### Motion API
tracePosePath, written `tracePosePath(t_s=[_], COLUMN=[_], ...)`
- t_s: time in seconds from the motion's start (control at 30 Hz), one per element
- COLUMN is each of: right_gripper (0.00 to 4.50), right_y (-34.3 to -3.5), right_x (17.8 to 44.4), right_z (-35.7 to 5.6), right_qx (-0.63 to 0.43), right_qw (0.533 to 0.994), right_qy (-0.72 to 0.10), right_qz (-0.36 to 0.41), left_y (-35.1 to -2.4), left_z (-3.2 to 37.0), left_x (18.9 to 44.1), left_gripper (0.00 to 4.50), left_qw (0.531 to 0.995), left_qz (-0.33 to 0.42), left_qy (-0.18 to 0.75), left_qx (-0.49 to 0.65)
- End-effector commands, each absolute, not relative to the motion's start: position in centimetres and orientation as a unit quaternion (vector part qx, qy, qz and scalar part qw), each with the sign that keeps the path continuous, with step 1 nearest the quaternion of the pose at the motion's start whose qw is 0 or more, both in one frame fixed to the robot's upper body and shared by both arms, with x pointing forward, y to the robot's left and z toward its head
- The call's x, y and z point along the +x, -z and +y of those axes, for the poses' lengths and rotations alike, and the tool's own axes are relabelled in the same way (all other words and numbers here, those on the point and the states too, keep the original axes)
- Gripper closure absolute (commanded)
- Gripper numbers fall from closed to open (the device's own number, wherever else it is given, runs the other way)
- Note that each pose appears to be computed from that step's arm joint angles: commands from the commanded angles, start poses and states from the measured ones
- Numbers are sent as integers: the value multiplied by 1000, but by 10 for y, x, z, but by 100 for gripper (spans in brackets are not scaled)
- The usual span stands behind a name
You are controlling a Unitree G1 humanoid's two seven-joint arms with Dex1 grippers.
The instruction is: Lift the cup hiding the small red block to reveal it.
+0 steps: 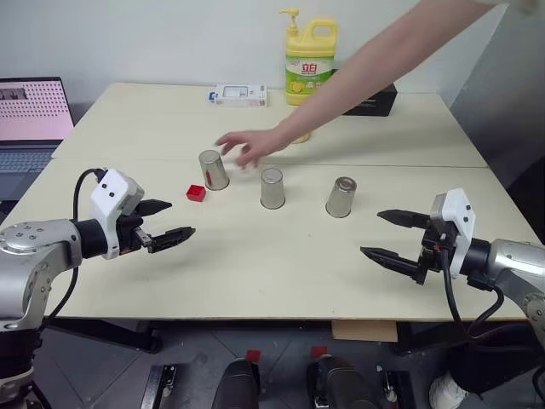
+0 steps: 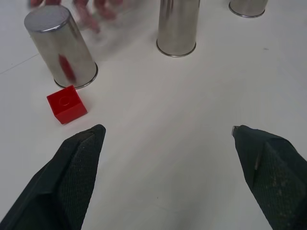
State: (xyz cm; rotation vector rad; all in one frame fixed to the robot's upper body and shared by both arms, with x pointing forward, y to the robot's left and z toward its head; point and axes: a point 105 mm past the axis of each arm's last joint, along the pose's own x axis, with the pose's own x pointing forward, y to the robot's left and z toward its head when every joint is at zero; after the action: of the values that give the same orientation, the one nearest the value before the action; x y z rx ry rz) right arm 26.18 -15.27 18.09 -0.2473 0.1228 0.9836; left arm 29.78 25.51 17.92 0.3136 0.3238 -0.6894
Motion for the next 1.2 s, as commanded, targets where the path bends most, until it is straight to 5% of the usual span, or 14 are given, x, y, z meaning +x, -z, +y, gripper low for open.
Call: tracePosePath(t_s=[0.03,1.2], right_gripper=[0,0], right_y=[-192,-193], right_x=[260,261], right_z=[-152,-147], right_qx=[-134,-132], right_qw=[872,872], right_qy=[-469,-470], right_qz=[36,33], left_y=[-190,-189], left_z=[254,249], left_x=[298,301], left_gripper=[1,1], left_qw=[915,912], left_qz=[141,141], left_qy=[337,344], left_qx=[173,171])
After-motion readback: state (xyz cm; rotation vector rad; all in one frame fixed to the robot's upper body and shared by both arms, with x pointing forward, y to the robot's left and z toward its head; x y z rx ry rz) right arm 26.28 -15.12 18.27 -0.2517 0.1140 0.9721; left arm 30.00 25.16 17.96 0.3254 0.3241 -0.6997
